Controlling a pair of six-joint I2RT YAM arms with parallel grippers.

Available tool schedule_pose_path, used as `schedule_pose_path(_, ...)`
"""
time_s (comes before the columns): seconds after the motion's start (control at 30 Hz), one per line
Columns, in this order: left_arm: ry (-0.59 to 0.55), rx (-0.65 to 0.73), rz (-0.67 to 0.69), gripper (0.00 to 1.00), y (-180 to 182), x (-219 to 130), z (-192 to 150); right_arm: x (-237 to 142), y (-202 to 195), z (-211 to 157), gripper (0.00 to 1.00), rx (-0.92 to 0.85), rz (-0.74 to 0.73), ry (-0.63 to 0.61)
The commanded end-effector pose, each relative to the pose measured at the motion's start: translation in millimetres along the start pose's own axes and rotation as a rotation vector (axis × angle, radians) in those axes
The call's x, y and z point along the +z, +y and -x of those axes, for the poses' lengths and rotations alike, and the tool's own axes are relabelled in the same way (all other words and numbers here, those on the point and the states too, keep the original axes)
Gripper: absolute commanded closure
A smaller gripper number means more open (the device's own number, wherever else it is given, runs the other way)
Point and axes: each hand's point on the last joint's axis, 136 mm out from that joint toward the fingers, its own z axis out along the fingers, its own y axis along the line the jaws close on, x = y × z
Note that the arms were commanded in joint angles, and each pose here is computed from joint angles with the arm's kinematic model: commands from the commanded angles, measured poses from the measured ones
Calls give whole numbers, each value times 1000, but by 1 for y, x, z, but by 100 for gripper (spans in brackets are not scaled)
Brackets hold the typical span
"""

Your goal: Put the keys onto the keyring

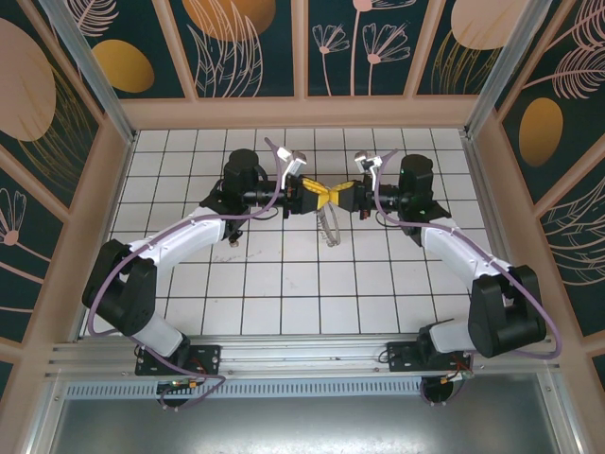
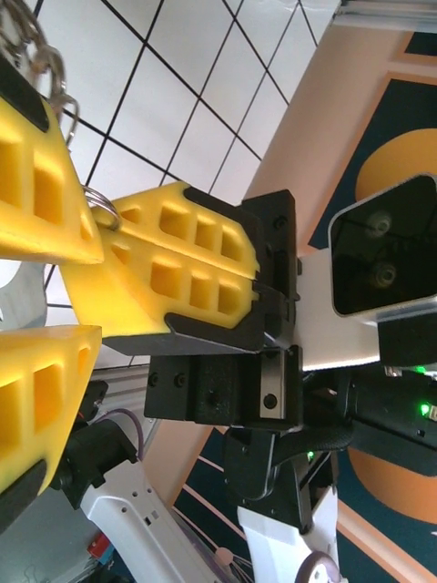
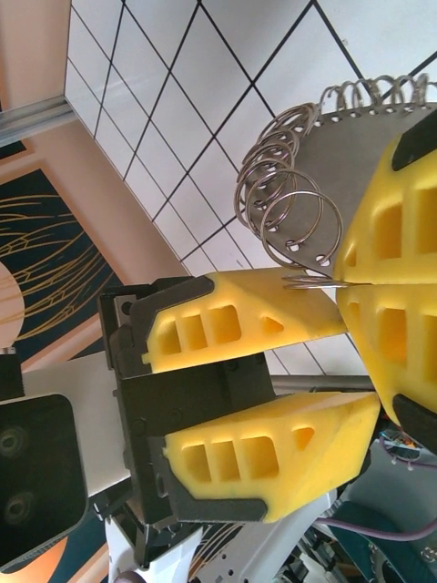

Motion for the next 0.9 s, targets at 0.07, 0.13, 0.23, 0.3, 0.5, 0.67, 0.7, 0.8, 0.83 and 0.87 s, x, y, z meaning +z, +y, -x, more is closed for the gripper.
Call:
schedule_pose_path(0.07,-59,44,11,73,1,-10,16,3,12,15,100,-67,44,-16)
schedule_pose_path(0.13,-79,51,32,70,3,-19,20,4,10,15,100,-64,36,-17)
schedule_pose_path(0.23,-104,55,78,63,8,-30,24,4,9,15,100,-66,35,-18)
schedule_pose_path(0.3,-112,54,95,60,11,-35,24,4,10,16,100,-67,36,-19)
schedule_pose_path(0.5,-93,32,89,51,17,-31,17,7,12,17,100,-68,50,-18)
schedule_pose_path(0.67,-80,13,63,51,19,-27,13,12,15,19,100,-72,59,-16)
schedule_pose_path(0.7,-77,10,59,51,19,-27,12,13,15,19,100,-73,62,-15)
schedule_pose_path(0.8,-69,0,43,51,19,-25,10,16,15,20,100,-74,65,-13)
schedule_pose_path(0.83,-67,-4,42,51,20,-25,9,17,15,20,100,-74,66,-13)
schedule_pose_path(0.87,-66,-4,39,51,19,-25,9,17,16,20,100,-75,67,-13)
